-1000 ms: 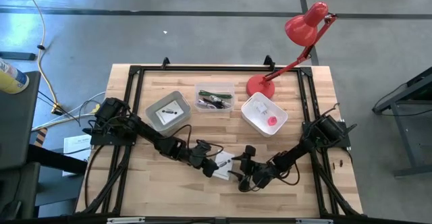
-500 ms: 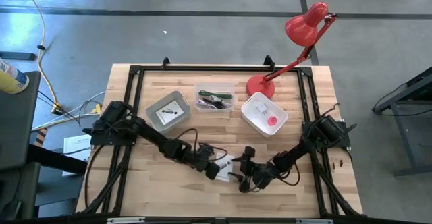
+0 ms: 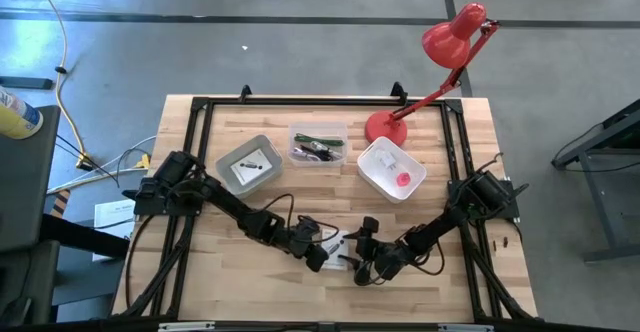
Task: Pick and place items into bin
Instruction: Put the card reader box into the gray bin
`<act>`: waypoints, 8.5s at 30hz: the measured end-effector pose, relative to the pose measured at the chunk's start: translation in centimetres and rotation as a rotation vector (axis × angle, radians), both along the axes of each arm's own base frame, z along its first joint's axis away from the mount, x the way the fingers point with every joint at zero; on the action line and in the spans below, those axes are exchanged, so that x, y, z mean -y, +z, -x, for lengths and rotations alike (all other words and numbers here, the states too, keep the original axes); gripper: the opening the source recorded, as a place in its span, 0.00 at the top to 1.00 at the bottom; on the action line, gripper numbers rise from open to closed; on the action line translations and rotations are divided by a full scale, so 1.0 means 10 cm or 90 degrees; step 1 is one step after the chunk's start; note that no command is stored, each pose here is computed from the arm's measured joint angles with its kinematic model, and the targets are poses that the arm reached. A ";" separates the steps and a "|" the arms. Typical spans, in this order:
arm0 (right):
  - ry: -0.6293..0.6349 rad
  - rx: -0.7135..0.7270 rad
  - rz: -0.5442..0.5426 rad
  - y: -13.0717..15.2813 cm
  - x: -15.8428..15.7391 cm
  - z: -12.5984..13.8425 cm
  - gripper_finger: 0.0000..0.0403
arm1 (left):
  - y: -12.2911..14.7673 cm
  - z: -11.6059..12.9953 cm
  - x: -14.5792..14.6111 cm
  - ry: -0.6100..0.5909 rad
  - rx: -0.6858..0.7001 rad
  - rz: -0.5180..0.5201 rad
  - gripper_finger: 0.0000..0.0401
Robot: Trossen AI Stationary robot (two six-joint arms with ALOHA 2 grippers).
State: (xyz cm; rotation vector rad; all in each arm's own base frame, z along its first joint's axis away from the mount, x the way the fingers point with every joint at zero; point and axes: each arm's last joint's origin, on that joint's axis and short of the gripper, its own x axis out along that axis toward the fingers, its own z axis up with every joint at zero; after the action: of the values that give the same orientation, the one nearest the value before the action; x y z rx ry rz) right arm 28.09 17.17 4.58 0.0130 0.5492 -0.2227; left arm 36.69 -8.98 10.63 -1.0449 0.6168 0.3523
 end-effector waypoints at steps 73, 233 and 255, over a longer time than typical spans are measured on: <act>0.131 -0.096 -0.058 0.37 -0.25 0.27 0.36 | 0.06 -0.01 0.04 0.010 0.027 0.030 0.55; 0.020 0.055 -0.020 -0.01 -0.49 0.41 0.36 | 0.05 -0.22 0.47 0.069 0.080 0.048 0.96; 0.057 0.024 0.066 0.88 -0.35 0.55 0.36 | 0.10 -0.25 0.43 0.092 0.119 -0.052 0.96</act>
State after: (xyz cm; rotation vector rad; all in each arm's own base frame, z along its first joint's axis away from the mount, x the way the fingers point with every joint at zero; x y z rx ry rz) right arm 22.55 20.65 13.39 -0.1074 0.4987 -0.1629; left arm 39.20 -13.25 11.64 -1.0331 0.3570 0.3978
